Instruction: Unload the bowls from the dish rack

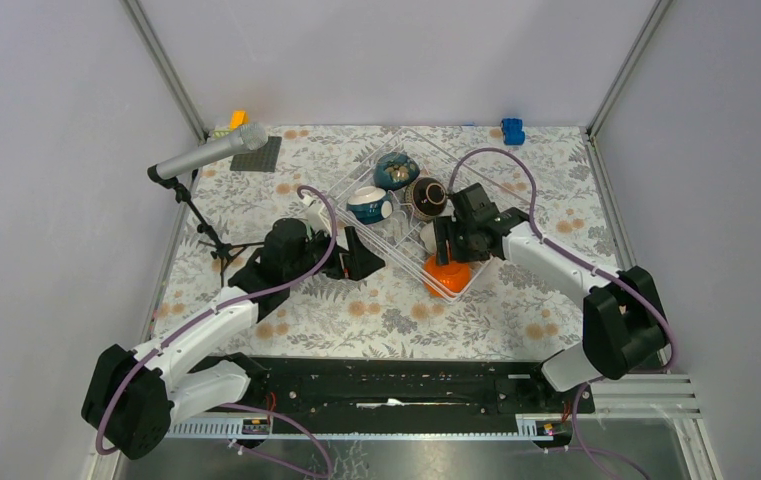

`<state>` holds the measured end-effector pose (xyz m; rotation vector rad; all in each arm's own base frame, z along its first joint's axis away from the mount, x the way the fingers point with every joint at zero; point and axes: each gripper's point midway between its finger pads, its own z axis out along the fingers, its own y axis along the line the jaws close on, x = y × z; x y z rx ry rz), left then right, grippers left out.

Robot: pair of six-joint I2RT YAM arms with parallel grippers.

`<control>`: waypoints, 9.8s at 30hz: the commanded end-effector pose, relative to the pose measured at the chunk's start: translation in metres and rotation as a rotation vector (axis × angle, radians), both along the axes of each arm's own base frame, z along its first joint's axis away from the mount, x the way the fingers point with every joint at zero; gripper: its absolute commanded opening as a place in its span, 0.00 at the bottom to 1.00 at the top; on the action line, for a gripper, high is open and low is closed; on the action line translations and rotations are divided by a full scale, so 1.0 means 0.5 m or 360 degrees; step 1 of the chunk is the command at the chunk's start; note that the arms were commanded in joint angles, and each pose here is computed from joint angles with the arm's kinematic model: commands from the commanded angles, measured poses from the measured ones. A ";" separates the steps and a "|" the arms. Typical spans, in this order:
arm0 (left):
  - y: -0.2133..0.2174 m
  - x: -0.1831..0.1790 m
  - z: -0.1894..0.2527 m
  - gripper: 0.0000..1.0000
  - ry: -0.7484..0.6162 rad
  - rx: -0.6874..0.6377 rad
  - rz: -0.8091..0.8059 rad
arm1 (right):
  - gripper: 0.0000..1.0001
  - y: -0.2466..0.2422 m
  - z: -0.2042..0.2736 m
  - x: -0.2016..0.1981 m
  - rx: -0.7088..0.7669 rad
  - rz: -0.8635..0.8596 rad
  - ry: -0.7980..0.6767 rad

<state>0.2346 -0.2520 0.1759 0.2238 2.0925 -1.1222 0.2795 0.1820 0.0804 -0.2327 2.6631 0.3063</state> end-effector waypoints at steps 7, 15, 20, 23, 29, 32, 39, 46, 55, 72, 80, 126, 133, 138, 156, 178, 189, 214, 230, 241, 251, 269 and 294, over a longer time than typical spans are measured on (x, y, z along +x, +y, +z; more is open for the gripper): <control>0.003 0.022 0.067 0.99 -0.0133 -0.0015 0.0056 | 0.50 0.033 0.037 0.012 0.0113 -0.0033 -0.0004; 0.008 0.021 0.080 0.99 -0.0139 0.0002 0.0066 | 0.54 0.029 0.068 0.026 0.0087 -0.0031 -0.0064; 0.013 0.020 0.085 0.99 -0.0152 0.0008 0.0082 | 0.48 -0.005 0.068 0.019 -0.0029 -0.0059 -0.0077; 0.018 0.024 0.086 0.99 -0.0152 0.0028 0.0104 | 0.47 -0.019 0.064 0.012 -0.0067 -0.0074 -0.0076; 0.020 0.023 0.089 0.99 -0.0158 0.0035 0.0107 | 0.42 -0.043 0.039 0.004 -0.0174 -0.0096 -0.0035; 0.022 0.025 0.086 0.99 -0.0151 0.0039 0.0120 | 0.41 -0.042 0.020 0.002 -0.0188 -0.0085 0.0006; 0.025 0.028 0.081 0.99 -0.0142 0.0053 0.0142 | 0.23 0.013 -0.004 0.019 -0.0030 -0.0041 0.0051; 0.036 0.035 0.072 0.99 -0.0123 0.0098 0.0196 | 0.16 0.070 0.023 0.069 0.0163 -0.0076 -0.0012; 0.044 0.035 0.068 0.99 -0.0118 0.0122 0.0223 | 0.39 0.061 0.081 0.087 0.0212 -0.0102 -0.0165; 0.028 0.000 0.016 0.99 -0.0006 0.0021 0.0139 | 1.00 0.054 0.039 0.030 0.0062 0.0122 -0.0045; 0.028 -0.010 -0.001 0.99 0.0011 -0.0041 0.0145 | 1.00 0.076 0.008 0.034 0.0038 0.0165 0.0021; 0.037 -0.002 0.008 0.99 -0.0025 -0.0056 0.0204 | 1.00 0.087 0.013 0.073 0.0292 0.0009 -0.0005; 0.039 0.000 0.014 0.99 -0.0038 -0.0054 0.0213 | 1.00 0.095 0.026 0.070 0.0274 0.0025 -0.0047; 0.040 0.000 0.014 0.99 -0.0042 -0.0050 0.0217 | 1.00 0.090 0.008 0.076 0.0230 -0.0005 -0.0030; 0.044 0.006 0.028 0.99 -0.0070 -0.0027 0.0231 | 0.75 0.088 0.035 0.074 0.0424 -0.0092 -0.0094; -0.062 0.097 0.119 0.98 -0.0058 -0.0086 0.0094 | 0.51 0.058 0.035 0.090 0.0695 -0.0249 -0.0057; -0.116 0.146 0.088 0.96 0.0006 0.0129 0.0052 | 0.28 0.024 0.009 0.077 0.0765 -0.0336 0.0009; -0.125 0.203 0.054 0.96 0.0009 0.0423 0.0117 | 0.92 0.042 0.003 0.081 0.0770 -0.0297 0.0096; -0.128 0.209 0.052 0.97 -0.0001 0.0443 0.0105 | 0.91 0.049 -0.059 0.082 0.0843 -0.0478 0.0146; -0.120 0.206 0.065 0.97 -0.0023 0.0434 0.0122 | 1.00 0.071 -0.088 0.087 0.0996 -0.0540 0.0192; -0.102 0.207 0.084 0.98 -0.0058 0.0429 0.0157 | 1.00 0.034 -0.093 0.094 0.0749 -0.0550 0.0133; -0.072 0.208 0.124 0.98 -0.0112 0.0391 0.0224 | 1.00 0.084 -0.105 0.080 0.0774 -0.0606 0.0255; 0.007 0.114 0.158 0.98 -0.0179 0.0252 0.0312 | 0.59 0.052 0.082 0.106 0.0785 -0.0417 -0.0256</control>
